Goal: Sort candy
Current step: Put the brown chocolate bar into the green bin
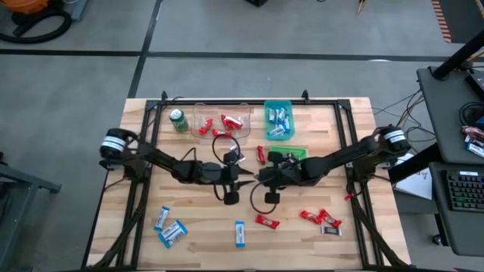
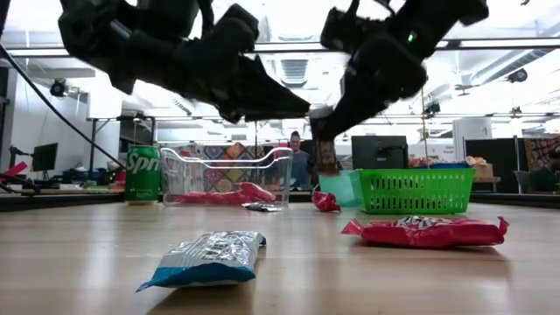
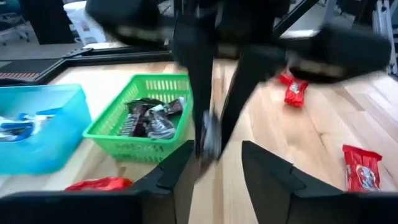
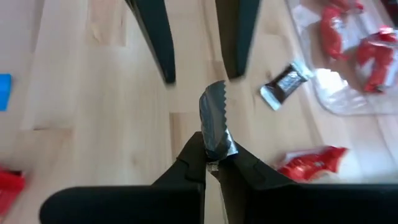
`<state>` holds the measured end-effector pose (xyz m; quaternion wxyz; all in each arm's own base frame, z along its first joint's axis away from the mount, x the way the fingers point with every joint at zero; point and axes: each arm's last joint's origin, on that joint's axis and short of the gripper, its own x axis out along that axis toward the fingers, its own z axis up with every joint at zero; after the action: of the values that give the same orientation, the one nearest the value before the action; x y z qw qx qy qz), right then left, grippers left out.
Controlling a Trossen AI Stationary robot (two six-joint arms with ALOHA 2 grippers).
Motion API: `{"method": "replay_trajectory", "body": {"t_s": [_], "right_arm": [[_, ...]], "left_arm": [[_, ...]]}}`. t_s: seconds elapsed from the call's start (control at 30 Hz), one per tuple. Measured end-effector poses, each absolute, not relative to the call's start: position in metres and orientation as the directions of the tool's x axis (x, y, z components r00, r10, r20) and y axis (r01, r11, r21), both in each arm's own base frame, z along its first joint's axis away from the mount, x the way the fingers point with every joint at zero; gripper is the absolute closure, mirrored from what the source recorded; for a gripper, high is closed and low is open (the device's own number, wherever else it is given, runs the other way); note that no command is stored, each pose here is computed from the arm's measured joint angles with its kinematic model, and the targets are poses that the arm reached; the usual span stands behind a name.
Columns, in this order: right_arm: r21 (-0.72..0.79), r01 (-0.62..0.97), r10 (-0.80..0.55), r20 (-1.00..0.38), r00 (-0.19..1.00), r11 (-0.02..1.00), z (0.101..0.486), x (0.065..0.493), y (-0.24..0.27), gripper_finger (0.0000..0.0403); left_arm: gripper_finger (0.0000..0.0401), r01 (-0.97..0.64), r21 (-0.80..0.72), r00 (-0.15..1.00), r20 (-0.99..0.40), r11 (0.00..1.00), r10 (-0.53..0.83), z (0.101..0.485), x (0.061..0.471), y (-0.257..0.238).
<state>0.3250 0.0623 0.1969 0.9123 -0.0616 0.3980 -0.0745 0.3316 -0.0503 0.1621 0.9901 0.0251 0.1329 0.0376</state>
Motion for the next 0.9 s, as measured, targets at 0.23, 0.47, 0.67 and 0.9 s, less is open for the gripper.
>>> {"method": "replay_trajectory", "body": {"t_s": [0.23, 0.47, 0.67, 0.9], "right_arm": [[-0.186, 0.106, -0.211, -0.743, 0.635, 0.977, 0.229, 0.296, 0.050, 0.0390], [-0.204, 0.180, -0.270, -0.799, 0.537, 0.962, 0.242, 0.272, 0.024, 0.0390], [-0.237, 0.214, -0.304, -0.873, 0.382, 0.948, 0.229, 0.267, 0.000, 0.0390], [-0.261, 0.212, -0.313, -0.910, 0.273, 0.942, 0.209, 0.273, -0.020, 0.0390]], "left_arm": [[0.0270, -0.070, 0.074, 0.937, -0.337, 0.995, 0.091, 0.190, 0.312, -0.047], [0.0269, -0.091, 0.024, 0.933, -0.348, 0.996, 0.093, 0.209, 0.299, -0.044], [0.0269, -0.092, 0.019, 0.937, -0.336, 0.996, 0.093, 0.213, 0.297, -0.044], [0.0269, -0.101, 0.003, 0.926, -0.366, 0.995, 0.095, 0.210, 0.296, -0.044]]}}
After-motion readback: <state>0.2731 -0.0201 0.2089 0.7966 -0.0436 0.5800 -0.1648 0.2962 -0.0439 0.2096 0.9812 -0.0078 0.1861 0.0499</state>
